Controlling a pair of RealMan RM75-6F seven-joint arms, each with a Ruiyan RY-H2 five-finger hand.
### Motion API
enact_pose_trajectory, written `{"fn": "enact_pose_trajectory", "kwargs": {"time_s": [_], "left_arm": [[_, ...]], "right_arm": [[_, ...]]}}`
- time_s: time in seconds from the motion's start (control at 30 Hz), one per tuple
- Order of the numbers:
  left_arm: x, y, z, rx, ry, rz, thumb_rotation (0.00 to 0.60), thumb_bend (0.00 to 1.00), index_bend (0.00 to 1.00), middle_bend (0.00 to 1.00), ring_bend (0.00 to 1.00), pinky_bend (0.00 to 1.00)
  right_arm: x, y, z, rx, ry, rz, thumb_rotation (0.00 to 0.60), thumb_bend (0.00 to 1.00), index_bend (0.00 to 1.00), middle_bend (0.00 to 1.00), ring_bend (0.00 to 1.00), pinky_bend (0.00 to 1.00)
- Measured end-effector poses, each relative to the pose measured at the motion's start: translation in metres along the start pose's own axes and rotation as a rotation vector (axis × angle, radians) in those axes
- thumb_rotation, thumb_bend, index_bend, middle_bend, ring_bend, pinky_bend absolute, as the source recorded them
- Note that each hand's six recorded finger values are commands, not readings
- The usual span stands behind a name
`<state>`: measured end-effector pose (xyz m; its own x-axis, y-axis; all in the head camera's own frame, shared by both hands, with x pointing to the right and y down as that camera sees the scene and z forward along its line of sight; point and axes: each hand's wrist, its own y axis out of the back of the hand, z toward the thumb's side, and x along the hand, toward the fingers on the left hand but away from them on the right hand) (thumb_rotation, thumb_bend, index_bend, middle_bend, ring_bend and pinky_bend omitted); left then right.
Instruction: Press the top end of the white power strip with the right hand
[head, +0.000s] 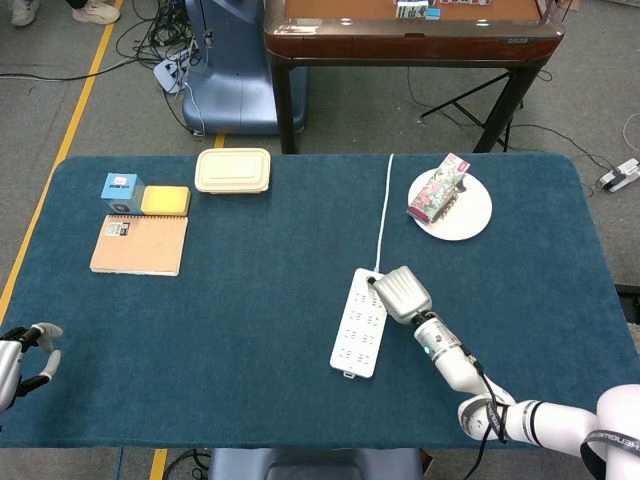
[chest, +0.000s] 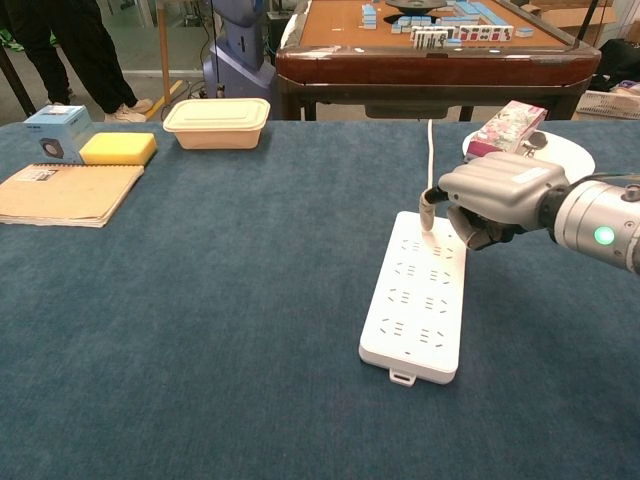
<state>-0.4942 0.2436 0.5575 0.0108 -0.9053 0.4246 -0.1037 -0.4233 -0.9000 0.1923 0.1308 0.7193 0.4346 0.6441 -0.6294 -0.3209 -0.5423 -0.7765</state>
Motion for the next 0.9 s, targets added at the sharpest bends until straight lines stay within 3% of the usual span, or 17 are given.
{"fn": "enact_pose_trajectory", "kwargs": {"time_s": [0.9], "left_arm": [[-0.0002, 0.0006, 0.0000, 0.000, 0.000, 0.002, 0.600, 0.41, 0.52, 0.56, 0.47, 0.68]], "right_arm": [[-0.0016, -0.0087, -0.0009, 0.004, -0.010, 0.029, 0.600, 0.84, 0.35, 1.00, 1.00, 1.00]]}}
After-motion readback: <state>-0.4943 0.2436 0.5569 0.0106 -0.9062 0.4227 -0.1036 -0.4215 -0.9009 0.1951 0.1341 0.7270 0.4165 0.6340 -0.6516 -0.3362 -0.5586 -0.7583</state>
